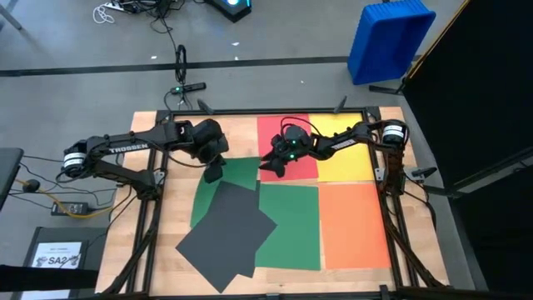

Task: Organize paper
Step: Stack the green colored paper on top of the green colored papers

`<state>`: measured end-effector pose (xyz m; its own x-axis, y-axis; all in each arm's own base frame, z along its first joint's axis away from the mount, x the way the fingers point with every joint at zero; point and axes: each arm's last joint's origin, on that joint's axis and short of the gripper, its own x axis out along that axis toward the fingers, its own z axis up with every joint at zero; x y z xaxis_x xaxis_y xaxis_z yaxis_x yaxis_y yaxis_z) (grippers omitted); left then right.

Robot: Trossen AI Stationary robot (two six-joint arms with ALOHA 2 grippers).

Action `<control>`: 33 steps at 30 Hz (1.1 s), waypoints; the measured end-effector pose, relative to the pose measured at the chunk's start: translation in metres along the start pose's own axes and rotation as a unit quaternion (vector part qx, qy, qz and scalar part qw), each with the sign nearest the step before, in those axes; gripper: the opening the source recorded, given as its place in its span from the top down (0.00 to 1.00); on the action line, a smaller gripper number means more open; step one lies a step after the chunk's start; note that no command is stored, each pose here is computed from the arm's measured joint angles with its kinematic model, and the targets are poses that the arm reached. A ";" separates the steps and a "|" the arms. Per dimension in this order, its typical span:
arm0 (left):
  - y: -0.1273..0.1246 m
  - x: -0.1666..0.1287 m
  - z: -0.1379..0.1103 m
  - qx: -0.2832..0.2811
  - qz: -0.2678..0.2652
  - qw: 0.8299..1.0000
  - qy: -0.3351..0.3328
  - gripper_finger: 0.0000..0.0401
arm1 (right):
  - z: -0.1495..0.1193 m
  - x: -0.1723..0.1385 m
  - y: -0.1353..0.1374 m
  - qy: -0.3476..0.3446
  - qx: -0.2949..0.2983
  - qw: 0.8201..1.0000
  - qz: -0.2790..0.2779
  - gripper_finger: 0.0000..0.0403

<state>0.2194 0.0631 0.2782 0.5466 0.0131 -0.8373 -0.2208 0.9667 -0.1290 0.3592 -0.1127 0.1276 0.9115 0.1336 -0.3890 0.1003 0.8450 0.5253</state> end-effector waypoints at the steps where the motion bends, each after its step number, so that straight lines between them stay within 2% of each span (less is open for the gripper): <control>1: 0.000 -0.001 0.001 0.001 0.001 1.000 0.000 1.00 | 0.000 -0.001 -0.002 0.000 0.000 1.000 -0.004 0.42; 8: -0.002 -0.002 0.001 0.004 0.001 1.000 0.001 1.00 | 0.001 -0.001 -0.002 -0.001 -0.009 1.000 0.002 0.44; 15: -0.002 -0.002 0.001 0.004 0.001 1.000 -0.001 1.00 | -0.002 0.004 0.011 0.005 -0.023 0.999 0.037 0.47; 21: -0.002 -0.002 0.002 0.004 0.001 1.000 -0.001 1.00 | 0.006 0.011 0.025 -0.009 -0.049 0.998 0.048 0.63; 25: -0.002 -0.002 0.002 0.004 0.001 1.000 -0.002 1.00 | 0.019 0.016 0.033 -0.019 -0.073 0.996 0.054 0.78; 29: -0.002 -0.002 0.001 0.005 0.001 1.000 -0.001 1.00 | 0.026 0.019 0.035 0.008 -0.086 0.995 0.050 0.95; 33: -0.002 -0.002 0.001 0.006 0.001 1.000 -0.001 1.00 | 0.022 0.021 0.035 0.045 -0.094 0.994 0.033 0.99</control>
<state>0.2200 0.0617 0.2807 0.5483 0.0156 -0.8361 -0.2118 0.9698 -0.1208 0.3904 -0.0919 0.1539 0.8732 0.2305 -0.4293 -0.0419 0.9133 0.4052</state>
